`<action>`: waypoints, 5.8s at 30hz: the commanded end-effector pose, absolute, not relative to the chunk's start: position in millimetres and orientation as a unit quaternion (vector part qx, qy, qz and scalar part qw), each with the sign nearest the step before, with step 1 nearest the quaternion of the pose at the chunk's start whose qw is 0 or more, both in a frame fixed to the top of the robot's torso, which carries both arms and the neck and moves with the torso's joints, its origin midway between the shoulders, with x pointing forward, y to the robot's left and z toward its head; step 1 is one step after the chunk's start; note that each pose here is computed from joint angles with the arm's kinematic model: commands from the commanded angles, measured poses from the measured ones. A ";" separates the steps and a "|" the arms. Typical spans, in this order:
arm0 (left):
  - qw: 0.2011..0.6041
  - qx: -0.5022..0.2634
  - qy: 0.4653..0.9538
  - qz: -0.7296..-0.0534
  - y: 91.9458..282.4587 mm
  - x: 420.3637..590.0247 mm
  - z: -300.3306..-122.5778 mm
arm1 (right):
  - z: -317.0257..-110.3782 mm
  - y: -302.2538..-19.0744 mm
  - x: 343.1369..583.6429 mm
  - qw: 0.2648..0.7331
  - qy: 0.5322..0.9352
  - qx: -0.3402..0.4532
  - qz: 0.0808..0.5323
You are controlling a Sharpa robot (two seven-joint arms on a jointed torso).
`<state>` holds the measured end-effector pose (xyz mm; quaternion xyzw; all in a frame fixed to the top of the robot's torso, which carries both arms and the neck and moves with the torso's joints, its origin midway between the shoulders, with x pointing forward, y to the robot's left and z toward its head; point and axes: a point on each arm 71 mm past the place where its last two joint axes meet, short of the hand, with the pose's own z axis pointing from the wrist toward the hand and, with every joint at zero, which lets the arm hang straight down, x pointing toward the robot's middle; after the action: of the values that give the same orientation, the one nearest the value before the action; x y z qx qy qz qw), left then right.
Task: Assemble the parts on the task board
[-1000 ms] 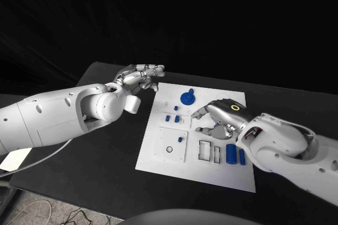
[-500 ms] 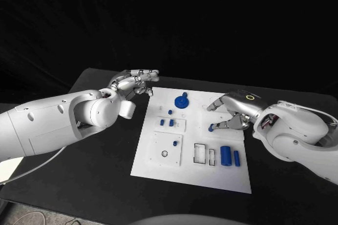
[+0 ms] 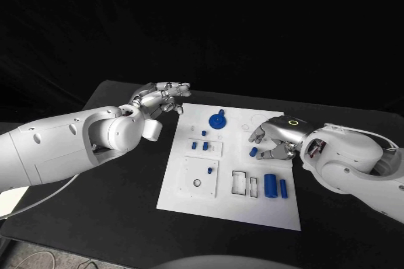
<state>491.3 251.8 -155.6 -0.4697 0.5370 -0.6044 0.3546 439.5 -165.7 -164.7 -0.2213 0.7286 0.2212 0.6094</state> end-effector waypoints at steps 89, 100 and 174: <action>0.340 -0.464 0.541 -0.613 244.5 492.2 -155.8 | -142.4 -79.7 376.4 0.610 0.653 -0.261 0.366; 0.338 -0.462 0.542 -0.615 241.5 492.9 -156.1 | -173.4 -46.1 365.5 0.580 0.656 -0.270 0.401; 0.336 -0.463 0.543 -0.614 242.5 493.4 -156.6 | -206.0 -36.6 366.9 0.566 0.675 -0.294 0.370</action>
<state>493.7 244.2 -157.5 -0.4673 0.5432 -0.6071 0.3434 367.7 -36.7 -205.4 -0.2880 0.6748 0.3757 0.5662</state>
